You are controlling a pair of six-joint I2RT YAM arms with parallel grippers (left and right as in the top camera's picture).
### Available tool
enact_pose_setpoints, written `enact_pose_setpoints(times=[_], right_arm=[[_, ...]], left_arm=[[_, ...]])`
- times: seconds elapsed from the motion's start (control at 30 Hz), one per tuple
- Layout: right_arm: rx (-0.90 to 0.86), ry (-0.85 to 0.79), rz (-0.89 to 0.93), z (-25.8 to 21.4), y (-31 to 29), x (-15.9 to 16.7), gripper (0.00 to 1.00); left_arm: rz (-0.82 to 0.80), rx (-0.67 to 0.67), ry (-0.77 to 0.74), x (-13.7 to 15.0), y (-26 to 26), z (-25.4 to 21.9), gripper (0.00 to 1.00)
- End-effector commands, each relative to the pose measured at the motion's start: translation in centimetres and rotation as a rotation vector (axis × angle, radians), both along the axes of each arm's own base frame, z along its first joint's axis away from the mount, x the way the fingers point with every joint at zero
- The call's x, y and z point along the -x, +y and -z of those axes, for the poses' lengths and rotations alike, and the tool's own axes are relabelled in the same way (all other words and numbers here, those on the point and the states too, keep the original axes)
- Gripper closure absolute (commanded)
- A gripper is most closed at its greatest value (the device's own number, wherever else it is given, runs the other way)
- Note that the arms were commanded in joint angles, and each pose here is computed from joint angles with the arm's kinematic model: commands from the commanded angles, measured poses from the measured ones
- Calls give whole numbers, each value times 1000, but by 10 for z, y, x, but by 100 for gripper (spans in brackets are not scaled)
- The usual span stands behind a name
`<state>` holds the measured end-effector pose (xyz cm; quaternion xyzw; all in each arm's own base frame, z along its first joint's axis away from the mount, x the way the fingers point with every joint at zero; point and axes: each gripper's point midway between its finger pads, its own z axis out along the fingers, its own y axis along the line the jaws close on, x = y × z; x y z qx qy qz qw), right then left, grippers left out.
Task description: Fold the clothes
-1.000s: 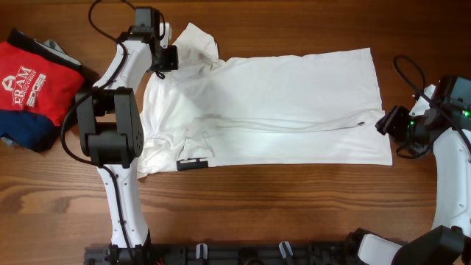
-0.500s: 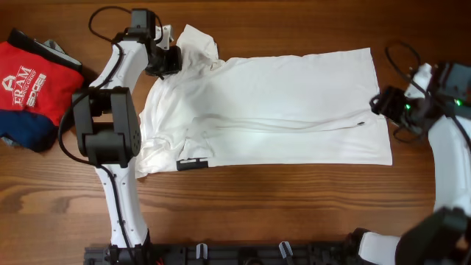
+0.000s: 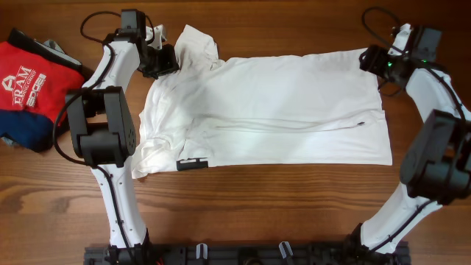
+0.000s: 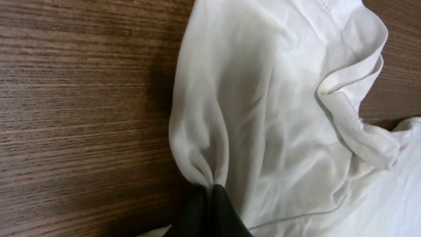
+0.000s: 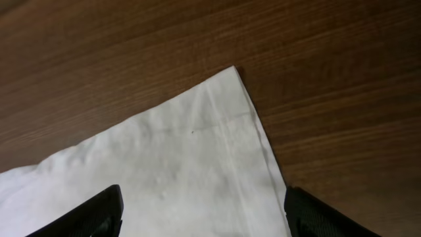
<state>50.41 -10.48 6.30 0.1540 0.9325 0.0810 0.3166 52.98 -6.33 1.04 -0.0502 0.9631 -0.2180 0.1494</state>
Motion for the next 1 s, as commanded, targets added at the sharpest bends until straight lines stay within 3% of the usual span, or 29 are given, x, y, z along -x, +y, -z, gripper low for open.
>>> enact_pose_setpoints(times=[0.0, 0.4, 0.7, 0.83, 0.97], right_arm=[[35, 15, 4, 13, 7, -16, 18], [124, 81, 56, 41, -11, -41, 16], [160, 143, -24, 83, -4, -47, 15], [200, 168, -40, 95, 1, -46, 20], [232, 168, -18, 94, 2, -48, 32]], left_arm=[[-4, 27, -13, 0, -5, -13, 96], [-3, 27, -13, 0, -5, -13, 96], [-4, 27, -13, 0, -5, -13, 96], [-4, 27, -12, 0, -5, -13, 96], [-4, 27, -12, 1, -5, -13, 96]])
